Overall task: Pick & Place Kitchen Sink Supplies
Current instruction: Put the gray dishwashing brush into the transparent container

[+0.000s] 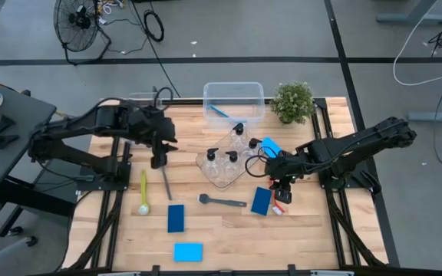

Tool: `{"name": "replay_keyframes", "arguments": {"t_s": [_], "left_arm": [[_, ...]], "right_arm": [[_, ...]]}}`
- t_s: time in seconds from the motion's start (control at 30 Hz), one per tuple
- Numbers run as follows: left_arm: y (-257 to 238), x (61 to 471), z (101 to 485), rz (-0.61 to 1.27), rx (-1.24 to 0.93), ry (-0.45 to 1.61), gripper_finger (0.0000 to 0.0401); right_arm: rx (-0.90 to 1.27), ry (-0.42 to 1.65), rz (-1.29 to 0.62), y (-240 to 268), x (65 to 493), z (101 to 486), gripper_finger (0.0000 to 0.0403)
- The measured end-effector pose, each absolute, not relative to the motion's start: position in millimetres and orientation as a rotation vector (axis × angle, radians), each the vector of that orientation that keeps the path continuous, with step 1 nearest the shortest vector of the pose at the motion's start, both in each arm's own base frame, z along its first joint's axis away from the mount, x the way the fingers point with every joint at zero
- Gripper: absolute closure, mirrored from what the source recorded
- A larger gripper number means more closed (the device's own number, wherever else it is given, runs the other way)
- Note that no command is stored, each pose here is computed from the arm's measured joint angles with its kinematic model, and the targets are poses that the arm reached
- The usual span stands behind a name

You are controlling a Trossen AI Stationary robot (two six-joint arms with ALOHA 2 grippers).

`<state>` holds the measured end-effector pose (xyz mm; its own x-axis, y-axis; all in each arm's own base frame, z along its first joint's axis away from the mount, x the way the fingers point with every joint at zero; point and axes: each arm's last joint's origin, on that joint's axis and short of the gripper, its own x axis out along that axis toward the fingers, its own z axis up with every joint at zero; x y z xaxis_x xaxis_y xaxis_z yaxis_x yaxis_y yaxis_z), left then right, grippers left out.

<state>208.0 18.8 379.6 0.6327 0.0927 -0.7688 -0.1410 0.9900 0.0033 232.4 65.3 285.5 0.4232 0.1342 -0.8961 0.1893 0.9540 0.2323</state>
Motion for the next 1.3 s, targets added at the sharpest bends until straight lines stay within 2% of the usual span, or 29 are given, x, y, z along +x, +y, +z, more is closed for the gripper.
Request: {"name": "replay_keyframes", "arguments": {"t_s": [0.27,0.6,1.1,1.3], "left_arm": [[10,195,346,0.09,-0.097,0.962,0.0273],[1,192,301,0.208,-0.31,1.089,0.0273],[-18,183,249,0.744,-0.942,1.106,0.0273],[-18,184,233,0.87,-1.013,1.11,0.0273]], "right_arm": [[0.319,1.141,-0.036,65,232,285,0.0238],[0.313,1.156,-0.039,65,231,285,0.0238],[0.268,1.164,-0.055,64,230,284,0.0238],[0.241,1.147,-0.096,62,230,284,0.0238]]}}
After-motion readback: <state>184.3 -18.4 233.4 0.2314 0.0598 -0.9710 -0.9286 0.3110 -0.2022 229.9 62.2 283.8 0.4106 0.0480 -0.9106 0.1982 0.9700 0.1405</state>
